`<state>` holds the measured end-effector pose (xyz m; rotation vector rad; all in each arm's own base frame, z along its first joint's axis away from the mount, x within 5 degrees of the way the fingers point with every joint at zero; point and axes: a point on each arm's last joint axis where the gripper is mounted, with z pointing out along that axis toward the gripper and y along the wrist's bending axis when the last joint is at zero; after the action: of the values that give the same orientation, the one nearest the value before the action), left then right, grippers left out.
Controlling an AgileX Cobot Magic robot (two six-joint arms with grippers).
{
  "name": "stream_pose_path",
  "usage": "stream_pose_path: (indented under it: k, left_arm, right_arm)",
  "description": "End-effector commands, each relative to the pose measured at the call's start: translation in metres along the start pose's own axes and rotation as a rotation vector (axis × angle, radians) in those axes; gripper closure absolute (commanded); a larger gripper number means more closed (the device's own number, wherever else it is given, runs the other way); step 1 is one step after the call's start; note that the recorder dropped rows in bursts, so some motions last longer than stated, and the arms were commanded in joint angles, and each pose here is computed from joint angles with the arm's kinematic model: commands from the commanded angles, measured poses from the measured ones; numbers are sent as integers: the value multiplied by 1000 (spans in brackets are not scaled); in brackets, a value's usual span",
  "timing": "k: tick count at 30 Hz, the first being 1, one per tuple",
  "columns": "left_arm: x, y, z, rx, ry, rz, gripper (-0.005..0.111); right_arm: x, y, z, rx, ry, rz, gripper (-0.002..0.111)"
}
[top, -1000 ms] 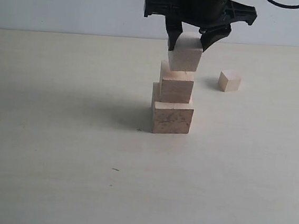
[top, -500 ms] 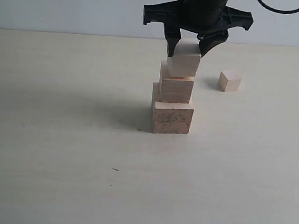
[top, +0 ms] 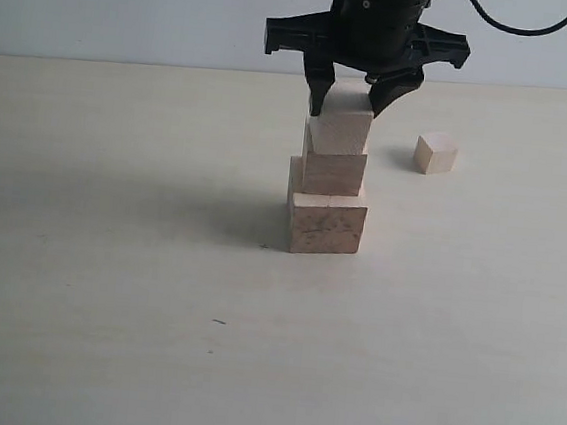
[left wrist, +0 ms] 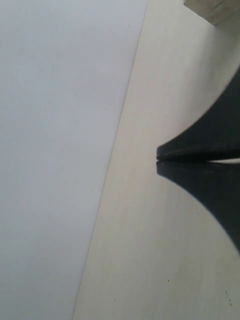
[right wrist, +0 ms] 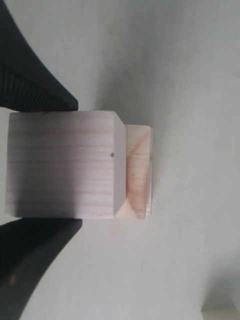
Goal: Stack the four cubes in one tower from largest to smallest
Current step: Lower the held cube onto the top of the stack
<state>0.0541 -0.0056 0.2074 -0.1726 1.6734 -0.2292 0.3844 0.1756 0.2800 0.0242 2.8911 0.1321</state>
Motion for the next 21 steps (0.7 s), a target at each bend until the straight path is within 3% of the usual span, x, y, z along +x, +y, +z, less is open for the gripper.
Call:
stream_pose_path:
  k: [1,21]
  left_arm:
    - [0,0,0,2,-9,7,107]
    - [0,0,0,2,-9,7,107]
  right_arm:
    - [-2,-1,-2,3,-14,2,70]
    - [0,-4,-21,-6,-55,2,70]
